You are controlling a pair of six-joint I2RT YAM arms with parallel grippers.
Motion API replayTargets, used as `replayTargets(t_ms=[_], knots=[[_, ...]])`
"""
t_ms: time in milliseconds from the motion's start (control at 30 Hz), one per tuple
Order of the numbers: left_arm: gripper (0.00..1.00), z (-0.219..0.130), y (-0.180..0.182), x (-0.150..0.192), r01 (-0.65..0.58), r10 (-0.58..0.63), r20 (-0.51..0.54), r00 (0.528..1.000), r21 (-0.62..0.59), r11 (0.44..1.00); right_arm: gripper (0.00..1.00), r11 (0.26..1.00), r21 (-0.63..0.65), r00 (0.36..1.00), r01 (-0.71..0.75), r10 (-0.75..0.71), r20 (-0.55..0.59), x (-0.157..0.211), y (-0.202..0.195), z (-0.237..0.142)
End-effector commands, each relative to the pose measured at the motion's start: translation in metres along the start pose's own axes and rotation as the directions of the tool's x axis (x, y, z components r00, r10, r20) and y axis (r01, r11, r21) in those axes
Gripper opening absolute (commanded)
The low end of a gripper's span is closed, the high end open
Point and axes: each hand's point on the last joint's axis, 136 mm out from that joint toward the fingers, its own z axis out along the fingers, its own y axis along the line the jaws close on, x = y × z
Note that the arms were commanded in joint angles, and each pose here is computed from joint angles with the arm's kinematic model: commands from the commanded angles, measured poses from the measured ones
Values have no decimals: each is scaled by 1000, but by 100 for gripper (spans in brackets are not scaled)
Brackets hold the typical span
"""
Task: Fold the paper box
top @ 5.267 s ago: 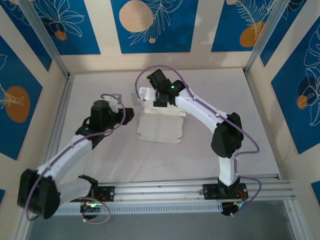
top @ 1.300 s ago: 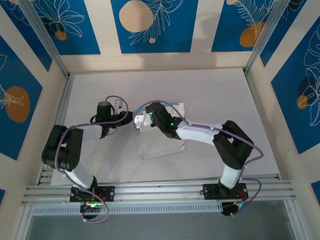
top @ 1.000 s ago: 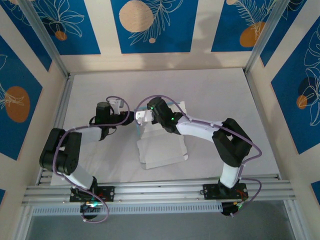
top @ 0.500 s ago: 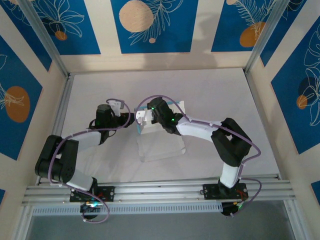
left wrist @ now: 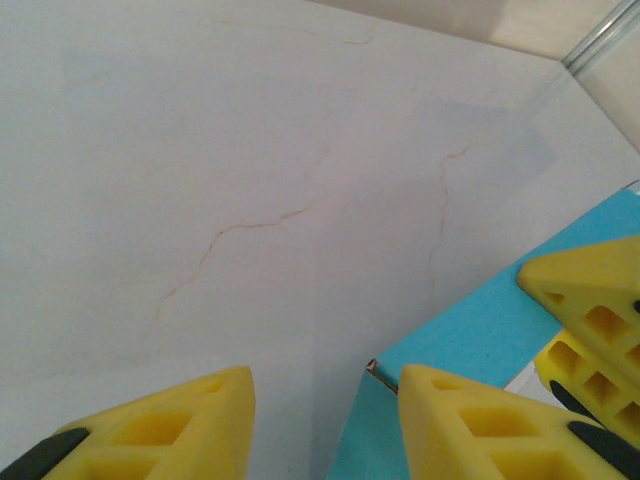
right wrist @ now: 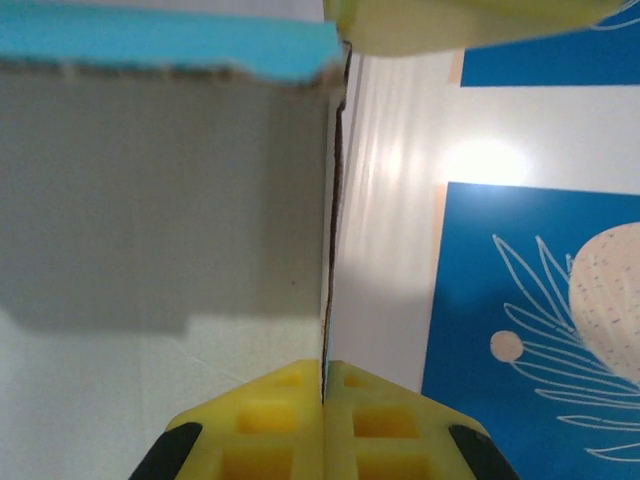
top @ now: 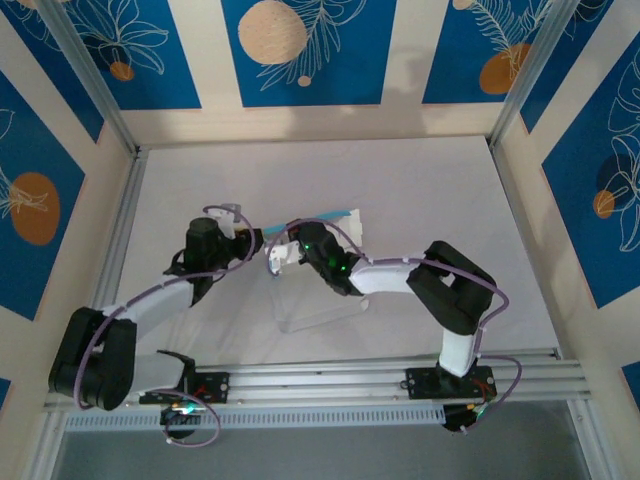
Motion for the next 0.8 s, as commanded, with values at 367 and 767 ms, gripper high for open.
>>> replayTargets(t_ms=[367, 767], knots=[[47, -16, 20, -26, -125, 141, 63, 988, -206, 970, 0, 991, 133, 999, -28, 25, 29, 6, -42, 10], [50, 37, 4, -44, -202, 187, 194, 963, 59, 978, 0, 993, 108, 997, -53, 47, 56, 23, -54, 36]])
